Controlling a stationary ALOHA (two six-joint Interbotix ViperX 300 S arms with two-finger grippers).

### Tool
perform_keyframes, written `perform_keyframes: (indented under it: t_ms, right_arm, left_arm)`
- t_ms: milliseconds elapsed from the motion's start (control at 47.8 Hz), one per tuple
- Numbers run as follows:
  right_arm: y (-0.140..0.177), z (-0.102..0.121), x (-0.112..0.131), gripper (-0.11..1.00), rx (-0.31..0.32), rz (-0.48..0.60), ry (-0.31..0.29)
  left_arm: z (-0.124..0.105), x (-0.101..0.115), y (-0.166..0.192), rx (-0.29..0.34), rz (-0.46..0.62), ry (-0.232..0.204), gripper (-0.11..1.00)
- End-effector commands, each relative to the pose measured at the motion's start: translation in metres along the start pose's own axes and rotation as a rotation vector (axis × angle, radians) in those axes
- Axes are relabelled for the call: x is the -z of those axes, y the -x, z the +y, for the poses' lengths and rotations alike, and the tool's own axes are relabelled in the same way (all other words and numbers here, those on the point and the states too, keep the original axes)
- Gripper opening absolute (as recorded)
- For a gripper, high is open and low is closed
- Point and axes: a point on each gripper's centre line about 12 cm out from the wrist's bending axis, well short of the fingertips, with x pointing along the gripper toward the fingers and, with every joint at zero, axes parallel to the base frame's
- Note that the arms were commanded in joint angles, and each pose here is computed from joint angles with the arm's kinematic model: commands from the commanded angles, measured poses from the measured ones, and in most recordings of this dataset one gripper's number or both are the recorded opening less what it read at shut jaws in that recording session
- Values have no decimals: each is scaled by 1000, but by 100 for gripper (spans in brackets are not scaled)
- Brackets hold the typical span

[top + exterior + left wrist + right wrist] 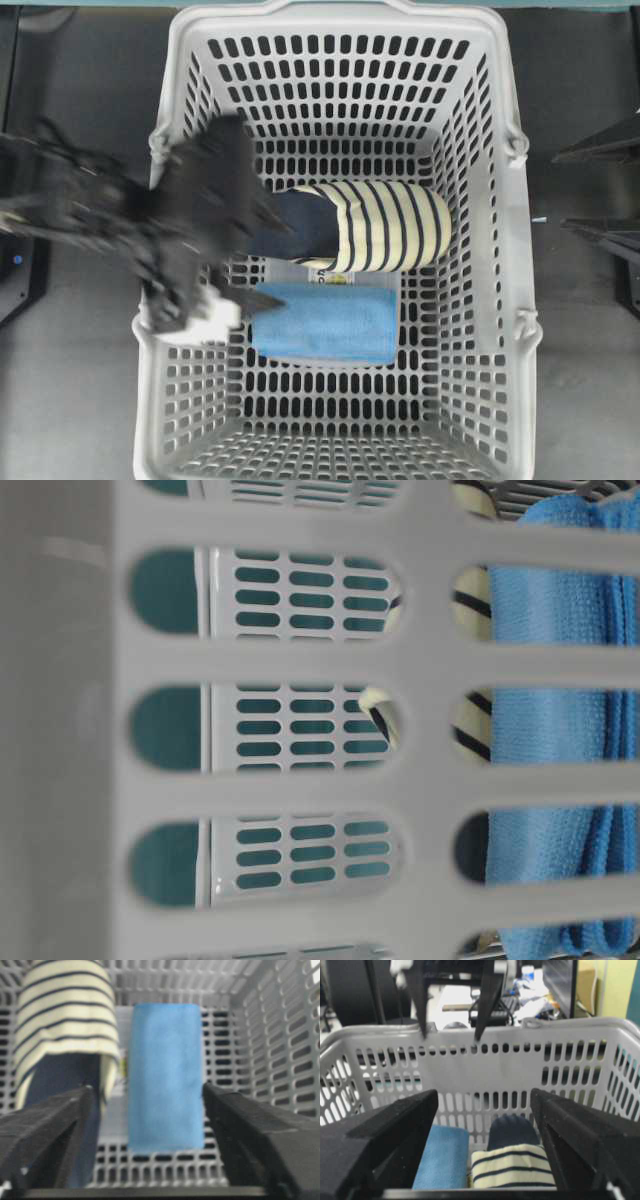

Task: Pick up the blue cloth from the shopping basket with the left arm.
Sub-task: 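Move the left gripper over the blue cloth and lower it, then close the left gripper on the blue cloth's middle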

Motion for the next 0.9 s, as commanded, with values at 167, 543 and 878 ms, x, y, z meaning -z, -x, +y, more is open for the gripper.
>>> perform_keyframes:
  t_ms: [167,543,878]
  right_arm:
    - [-1,1,-11,73,-2,-32,-3]
    - [-1,1,-10,73,-2,-31,-5]
    - [-1,0,-7,73,-2,-24,-8]
  left_arm:
    - [-17,2,-66,12,127,-21,86]
    - [-15,49,-119,-22,419,-42,87]
    - [-14,85,-146,-21,442,-38,87]
